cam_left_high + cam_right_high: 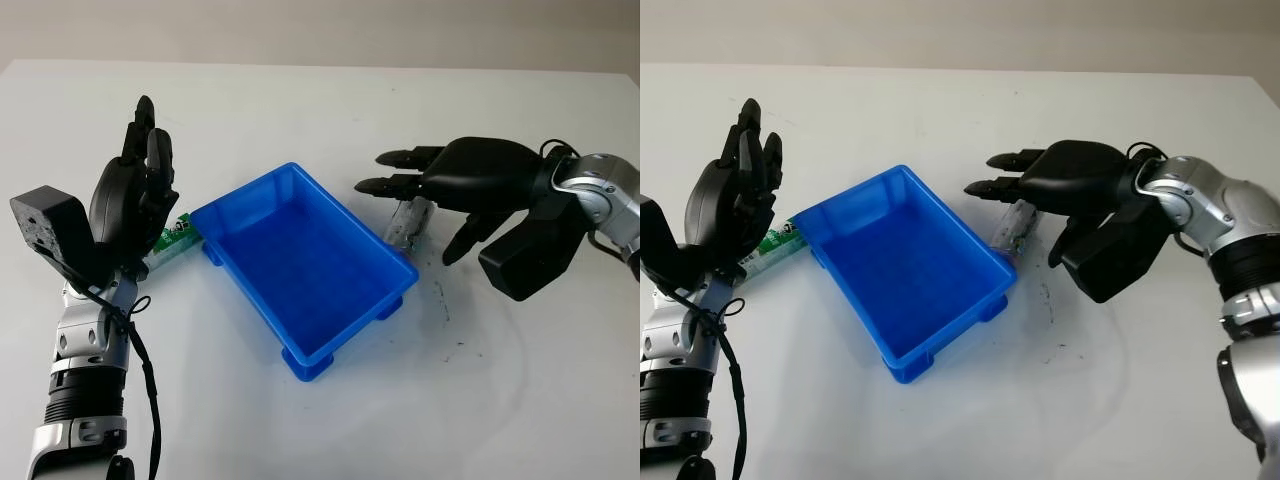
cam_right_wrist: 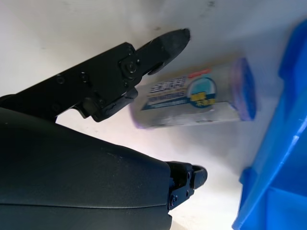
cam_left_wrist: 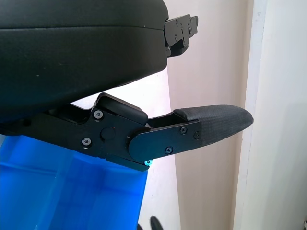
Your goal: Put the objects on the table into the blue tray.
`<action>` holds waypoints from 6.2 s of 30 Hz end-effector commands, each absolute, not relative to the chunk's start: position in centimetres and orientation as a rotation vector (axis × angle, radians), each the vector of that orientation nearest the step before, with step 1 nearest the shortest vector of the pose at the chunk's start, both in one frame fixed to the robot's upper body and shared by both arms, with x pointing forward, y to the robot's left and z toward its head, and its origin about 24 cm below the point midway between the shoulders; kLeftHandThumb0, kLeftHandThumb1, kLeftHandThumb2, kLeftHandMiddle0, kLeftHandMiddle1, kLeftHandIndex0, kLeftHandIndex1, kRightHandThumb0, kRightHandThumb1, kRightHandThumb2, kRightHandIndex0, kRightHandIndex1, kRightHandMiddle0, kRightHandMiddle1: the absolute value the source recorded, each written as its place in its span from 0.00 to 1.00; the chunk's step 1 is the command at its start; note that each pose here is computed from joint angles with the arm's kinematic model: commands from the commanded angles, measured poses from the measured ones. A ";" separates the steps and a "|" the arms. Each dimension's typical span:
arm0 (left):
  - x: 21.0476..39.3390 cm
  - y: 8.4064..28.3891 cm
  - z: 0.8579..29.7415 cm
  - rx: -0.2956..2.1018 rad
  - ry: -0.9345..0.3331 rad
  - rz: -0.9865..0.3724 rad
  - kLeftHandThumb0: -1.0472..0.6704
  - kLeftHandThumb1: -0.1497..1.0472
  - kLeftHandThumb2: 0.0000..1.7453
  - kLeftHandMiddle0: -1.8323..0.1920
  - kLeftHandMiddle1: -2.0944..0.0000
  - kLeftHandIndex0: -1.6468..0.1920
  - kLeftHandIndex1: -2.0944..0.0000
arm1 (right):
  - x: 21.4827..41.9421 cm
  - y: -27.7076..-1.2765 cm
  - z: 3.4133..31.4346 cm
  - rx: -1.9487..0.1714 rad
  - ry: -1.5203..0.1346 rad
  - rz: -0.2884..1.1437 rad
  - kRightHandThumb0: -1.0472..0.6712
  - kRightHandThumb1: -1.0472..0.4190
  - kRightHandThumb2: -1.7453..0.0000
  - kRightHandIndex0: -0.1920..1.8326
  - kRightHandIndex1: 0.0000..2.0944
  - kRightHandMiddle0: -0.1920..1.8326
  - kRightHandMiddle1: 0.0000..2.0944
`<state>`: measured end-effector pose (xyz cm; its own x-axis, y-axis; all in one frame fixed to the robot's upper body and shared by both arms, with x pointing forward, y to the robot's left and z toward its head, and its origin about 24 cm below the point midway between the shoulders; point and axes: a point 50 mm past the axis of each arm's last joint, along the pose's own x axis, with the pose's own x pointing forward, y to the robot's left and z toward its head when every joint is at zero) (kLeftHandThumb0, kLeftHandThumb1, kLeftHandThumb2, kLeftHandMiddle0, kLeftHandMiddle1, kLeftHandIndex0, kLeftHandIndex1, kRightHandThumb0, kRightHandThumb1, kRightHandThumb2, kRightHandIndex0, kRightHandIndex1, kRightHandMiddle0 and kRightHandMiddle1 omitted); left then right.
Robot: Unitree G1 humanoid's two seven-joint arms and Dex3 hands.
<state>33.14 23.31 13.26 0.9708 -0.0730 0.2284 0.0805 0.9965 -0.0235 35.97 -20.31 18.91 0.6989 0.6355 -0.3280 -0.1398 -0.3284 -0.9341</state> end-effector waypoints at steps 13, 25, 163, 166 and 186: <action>33.0 23.6 14.1 -0.011 -0.255 -0.075 0.12 1.00 0.37 1.00 1.00 1.00 1.00 | 35.9 -19.9 16.0 -1.656 -0.501 0.837 0.45 0.09 0.97 0.38 0.18 0.30 0.32; 33.1 23.6 14.3 -0.013 -0.255 -0.079 0.12 1.00 0.37 1.00 1.00 1.00 1.00 | 36.2 -20.5 15.1 -1.823 -0.642 0.730 0.28 0.07 0.97 0.62 1.00 0.41 0.95; 27.5 27.7 19.5 0.765 0.089 0.160 0.09 0.98 0.05 0.95 0.97 1.00 1.00 | 37.5 -20.5 16.1 -0.382 -0.154 0.203 0.25 0.00 0.62 0.00 0.00 0.00 0.00; 27.3 27.5 19.7 0.870 0.142 0.140 0.10 0.97 0.04 0.92 0.96 1.00 1.00 | 37.6 -20.5 16.1 -0.386 -0.150 0.203 0.25 0.00 0.62 0.00 0.00 0.00 0.00; 27.3 26.4 18.8 1.278 0.340 -0.169 0.12 0.86 0.03 0.89 0.94 0.94 0.96 | 37.6 -20.6 16.5 -0.357 -0.159 0.208 0.25 0.00 0.62 0.00 0.00 0.00 0.00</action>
<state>27.39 26.33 18.75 0.9409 0.0571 -0.3339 0.3001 0.3164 0.8999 37.61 -20.68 15.97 0.9691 0.2262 0.0984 -0.1755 0.9127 -0.3690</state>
